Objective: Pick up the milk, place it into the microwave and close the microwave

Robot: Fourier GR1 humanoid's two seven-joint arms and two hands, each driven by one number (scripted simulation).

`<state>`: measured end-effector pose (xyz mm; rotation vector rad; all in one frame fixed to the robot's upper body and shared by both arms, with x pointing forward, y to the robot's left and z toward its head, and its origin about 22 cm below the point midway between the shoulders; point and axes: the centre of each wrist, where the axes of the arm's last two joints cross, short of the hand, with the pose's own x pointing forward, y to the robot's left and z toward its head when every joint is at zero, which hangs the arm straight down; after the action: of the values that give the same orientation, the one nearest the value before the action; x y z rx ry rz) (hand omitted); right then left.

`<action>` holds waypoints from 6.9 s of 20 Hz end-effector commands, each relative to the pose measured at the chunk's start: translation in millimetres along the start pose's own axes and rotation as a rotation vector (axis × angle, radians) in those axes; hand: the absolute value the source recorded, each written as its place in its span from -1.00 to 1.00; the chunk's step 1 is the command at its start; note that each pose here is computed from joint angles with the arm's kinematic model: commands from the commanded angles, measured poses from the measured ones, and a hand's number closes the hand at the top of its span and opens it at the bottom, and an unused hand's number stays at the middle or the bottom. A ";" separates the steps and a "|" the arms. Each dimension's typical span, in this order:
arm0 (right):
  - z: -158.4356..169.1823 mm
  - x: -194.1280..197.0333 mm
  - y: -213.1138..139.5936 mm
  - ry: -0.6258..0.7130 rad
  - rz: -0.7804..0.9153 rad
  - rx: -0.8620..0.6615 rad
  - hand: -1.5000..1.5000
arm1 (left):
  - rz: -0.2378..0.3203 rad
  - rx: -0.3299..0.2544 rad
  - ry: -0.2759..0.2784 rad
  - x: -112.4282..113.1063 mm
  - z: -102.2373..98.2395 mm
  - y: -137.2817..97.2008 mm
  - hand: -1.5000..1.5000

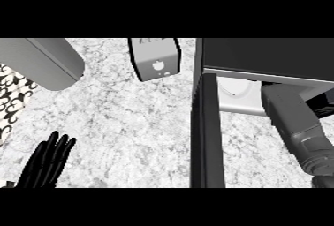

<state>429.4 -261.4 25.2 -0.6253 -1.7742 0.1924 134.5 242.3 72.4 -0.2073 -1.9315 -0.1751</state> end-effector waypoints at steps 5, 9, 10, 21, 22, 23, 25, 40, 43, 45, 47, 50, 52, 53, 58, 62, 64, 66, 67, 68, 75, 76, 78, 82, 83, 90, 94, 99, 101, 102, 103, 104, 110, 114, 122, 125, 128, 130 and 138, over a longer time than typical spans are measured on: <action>17.1 -18.6 2.9 -0.017 -0.131 0.049 -1.00 | 0.002 0.003 -0.001 3.5 -1.8 -10.2 -1.00; 25.0 -27.3 2.7 0.005 -0.146 0.052 -1.00 | -0.007 0.011 -0.002 2.5 -2.6 -12.4 -1.00; 26.8 -26.0 8.2 0.003 -0.167 0.038 -1.00 | 0.004 -0.014 0.013 2.6 -3.0 -18.9 -1.00; 66.2 -49.8 30.0 0.005 -0.360 0.156 -1.00 | 0.056 -0.110 0.073 -27.0 -22.0 -29.4 -1.00; 76.3 -57.1 30.7 -0.022 -0.380 0.160 -1.00 | 0.061 -0.130 0.096 -44.5 -15.6 -43.7 -1.00; 90.9 -73.4 20.3 -0.017 -0.381 0.152 -1.00 | 0.062 -0.142 0.077 -24.4 -19.8 -32.4 -1.00; 99.8 -72.5 33.3 0.001 -0.419 0.175 -1.00 | 0.025 -0.197 0.083 -39.4 -25.3 -24.3 -1.00; 182.8 -119.1 -1.1 -0.033 -0.437 0.210 -1.00 | -0.075 -0.377 0.183 -81.1 -51.9 -79.0 1.00; 174.9 -120.0 -34.3 -0.047 -0.430 0.223 -1.00 | -0.083 -0.466 0.207 -77.7 -68.2 -91.7 1.00; 188.7 -122.1 -37.7 -0.050 -0.438 0.256 -1.00 | -0.087 -0.534 0.257 -106.8 -58.9 -89.1 1.00; 204.4 -112.9 -23.2 -0.058 -0.447 0.232 -1.00 | -0.108 -0.557 0.279 -112.0 -72.0 -105.8 1.00; 222.3 -102.6 -33.4 -0.087 -0.451 0.208 -1.00 | -0.110 -0.615 0.265 -115.2 -70.3 -128.0 1.00; 221.5 -101.8 -72.6 -0.096 -0.434 0.223 -1.00 | -0.059 -0.637 0.289 -129.7 -53.7 -142.7 1.00; 230.8 -100.4 -85.3 -0.085 -0.422 0.223 -1.00 | -0.046 -0.658 0.308 -123.0 -54.8 -146.6 1.00; 235.1 -64.4 -107.7 -0.128 -0.444 0.168 -1.00 | -0.100 -0.744 0.281 -138.2 -51.8 -177.9 1.00; 266.3 -50.3 -132.6 -0.133 -0.458 0.178 -1.00 | -0.126 -0.749 0.280 -132.2 -40.2 -208.4 1.00; 252.5 -39.9 -151.7 -0.149 -0.472 0.202 -1.00 | -0.154 -0.714 0.277 -127.0 -57.2 -214.1 1.00; 244.7 -40.5 -152.7 -0.164 -0.521 0.207 -1.00 | -0.139 -0.690 0.282 -135.6 -51.6 -219.2 1.00; 245.3 -25.4 -149.2 -0.174 -0.538 0.201 -1.00 | -0.118 -0.669 0.286 -126.0 -43.6 -226.5 1.00; 247.3 -27.2 -158.2 -0.183 -0.549 0.243 -1.00 | -0.114 -0.614 0.296 -128.0 -60.2 -220.9 1.00; 231.5 -10.6 -174.5 -0.229 -0.577 0.314 -1.00 | -0.098 -0.456 0.227 -125.1 -81.3 -223.5 1.00; 228.6 -6.1 -173.1 -0.263 -0.585 0.323 -1.00 | -0.086 -0.431 0.211 -127.9 -78.3 -222.9 1.00; 223.2 2.0 -167.6 -0.287 -0.611 0.387 -1.00 | -0.074 -0.413 0.174 -120.8 -96.3 -223.2 1.00; 217.2 13.3 -180.1 -0.301 -0.608 0.477 -1.00 | -0.065 -0.369 0.151 -117.0 -110.3 -223.9 1.00; 212.4 17.6 -178.5 -0.323 -0.616 0.504 -1.00 | -0.082 -0.358 0.134 -115.4 -122.1 -222.5 1.00; 206.1 29.6 -185.6 -0.360 -0.649 0.533 -1.00 | -0.083 -0.238 0.169 -111.7 -158.3 -215.9 1.00; 203.6 33.5 -184.0 -0.377 -0.695 0.537 -1.00 | -0.061 -0.160 0.191 -106.6 -179.7 -211.0 1.00; 199.3 42.6 -186.4 -0.394 -0.703 0.563 -1.00 | 0.024 -0.062 0.154 -97.4 -199.7 -203.7 1.00; 198.8 41.4 -188.9 -0.382 -0.710 0.575 -1.00 | 0.037 -0.042 0.139 -96.3 -208.8 -200.0 1.00; 200.7 44.6 -188.3 -0.387 -0.714 0.590 -1.00 | 0.032 -0.027 0.137 -96.6 -213.1 -198.2 1.00; 197.3 44.1 -189.9 -0.393 -0.719 0.577 -1.00 | 0.039 -0.031 0.126 -93.5 -216.6 -199.7 1.00; 196.6 47.9 -186.8 -0.395 -0.719 0.598 -1.00 | 0.033 -0.020 0.123 -94.2 -220.1 -198.0 1.00; 185.5 58.5 -196.0 -0.433 -0.702 0.618 -1.00 | 0.055 0.013 0.120 -92.8 -238.4 -191.8 1.00; 181.7 63.8 -200.1 -0.448 -0.704 0.621 -1.00 | 0.065 0.024 0.110 -97.5 -242.7 -187.0 1.00; 176.2 72.4 -205.2 -0.462 -0.718 0.639 -1.00 | 0.071 0.057 0.087 -102.4 -245.0 -183.4 1.00; 173.8 74.1 -204.6 -0.462 -0.724 0.641 -1.00 | 0.073 0.041 0.079 -102.3 -245.7 -184.9 1.00; 174.2 73.9 -208.3 -0.447 -0.721 0.637 -1.00 | 0.074 0.061 0.072 -105.3 -243.9 -183.6 1.00; 170.2 79.1 -211.4 -0.467 -0.716 0.646 -1.00 | 0.075 0.059 0.071 -108.6 -241.2 -183.0 1.00; 166.4 82.5 -221.9 -0.456 -0.709 0.648 -1.00 | 0.093 0.088 0.052 -108.7 -244.2 -181.5 1.00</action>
<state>190.9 -371.8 136.7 0.5586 -2.1006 0.4006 335.9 1.8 46.9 -0.2626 -1.8814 -0.0548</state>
